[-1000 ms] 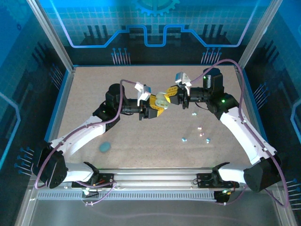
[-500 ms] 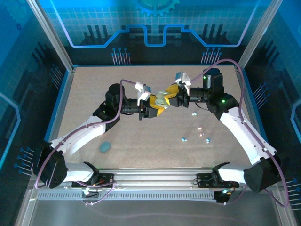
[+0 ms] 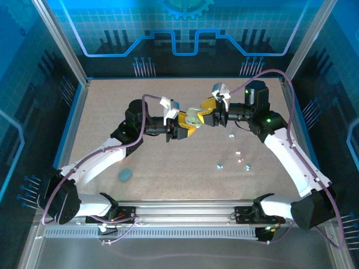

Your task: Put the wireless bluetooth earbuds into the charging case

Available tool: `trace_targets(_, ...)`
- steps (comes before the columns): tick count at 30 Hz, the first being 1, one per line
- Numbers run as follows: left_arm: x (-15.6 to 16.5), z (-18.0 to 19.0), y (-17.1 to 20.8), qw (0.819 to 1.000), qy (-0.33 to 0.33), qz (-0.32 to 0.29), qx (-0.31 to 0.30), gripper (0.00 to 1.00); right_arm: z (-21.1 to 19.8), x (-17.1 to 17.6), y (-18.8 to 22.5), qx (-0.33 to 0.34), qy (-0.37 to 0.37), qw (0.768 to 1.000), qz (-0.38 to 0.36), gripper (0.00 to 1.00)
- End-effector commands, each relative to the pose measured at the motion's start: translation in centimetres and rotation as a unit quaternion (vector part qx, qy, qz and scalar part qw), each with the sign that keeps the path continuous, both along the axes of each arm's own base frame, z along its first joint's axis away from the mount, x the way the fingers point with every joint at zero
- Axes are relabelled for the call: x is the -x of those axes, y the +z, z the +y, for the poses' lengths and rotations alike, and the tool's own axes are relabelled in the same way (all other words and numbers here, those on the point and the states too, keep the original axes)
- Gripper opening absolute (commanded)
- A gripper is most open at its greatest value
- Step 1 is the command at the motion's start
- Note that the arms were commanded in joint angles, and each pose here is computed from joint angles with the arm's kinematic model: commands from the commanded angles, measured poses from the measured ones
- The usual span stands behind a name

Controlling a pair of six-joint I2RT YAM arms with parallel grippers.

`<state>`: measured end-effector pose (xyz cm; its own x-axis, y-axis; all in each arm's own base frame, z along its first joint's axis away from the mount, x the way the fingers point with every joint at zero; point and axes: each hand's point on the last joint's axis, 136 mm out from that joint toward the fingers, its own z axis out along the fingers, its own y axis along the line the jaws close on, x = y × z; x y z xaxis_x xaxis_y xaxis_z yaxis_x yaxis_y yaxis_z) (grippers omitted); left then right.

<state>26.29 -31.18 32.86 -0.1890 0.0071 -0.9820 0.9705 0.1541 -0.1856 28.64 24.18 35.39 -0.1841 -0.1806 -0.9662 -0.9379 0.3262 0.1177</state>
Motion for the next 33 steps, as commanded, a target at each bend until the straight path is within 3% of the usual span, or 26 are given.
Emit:
trace_targets(1,-0.7,0.1,0.1,1.000,0.021,-0.008,0.006,0.37,-0.6,0.9,3.6,-0.029,-0.004,0.999,-0.022,0.54)
trace_targets(5,-1.6,0.6,-0.1,0.998,0.059,-0.018,0.011,0.36,-2.7,0.9,6.4,-0.039,-0.088,0.993,-0.069,0.60)
trace_targets(9,-2.1,0.8,-0.1,0.997,0.075,-0.026,0.019,0.36,-6.8,-0.3,6.5,-0.045,-0.205,0.974,-0.087,0.58)
trace_targets(14,-2.5,0.7,-0.3,0.996,0.081,-0.028,0.029,0.36,-12.3,-3.4,2.6,-0.069,-0.330,0.941,0.031,0.53)
trace_targets(17,-2.6,0.8,-0.5,0.996,0.083,-0.026,0.030,0.36,-15.9,-5.7,-2.9,-0.056,-0.426,0.887,0.171,0.47)
trace_targets(19,-2.6,0.8,-0.4,0.996,0.084,-0.027,0.032,0.36,-18.2,-6.8,-7.6,-0.047,-0.472,0.834,0.281,0.45)
trace_targets(24,-2.4,0.9,-0.2,0.995,0.085,-0.029,0.035,0.36,-19.0,-7.7,-17.1,-0.033,-0.478,0.742,0.468,0.41)
trace_targets(33,-2.3,1.0,-0.2,0.995,0.088,-0.031,0.035,0.36,-18.2,-7.8,-26.1,0.039,-0.484,0.671,0.561,0.39)
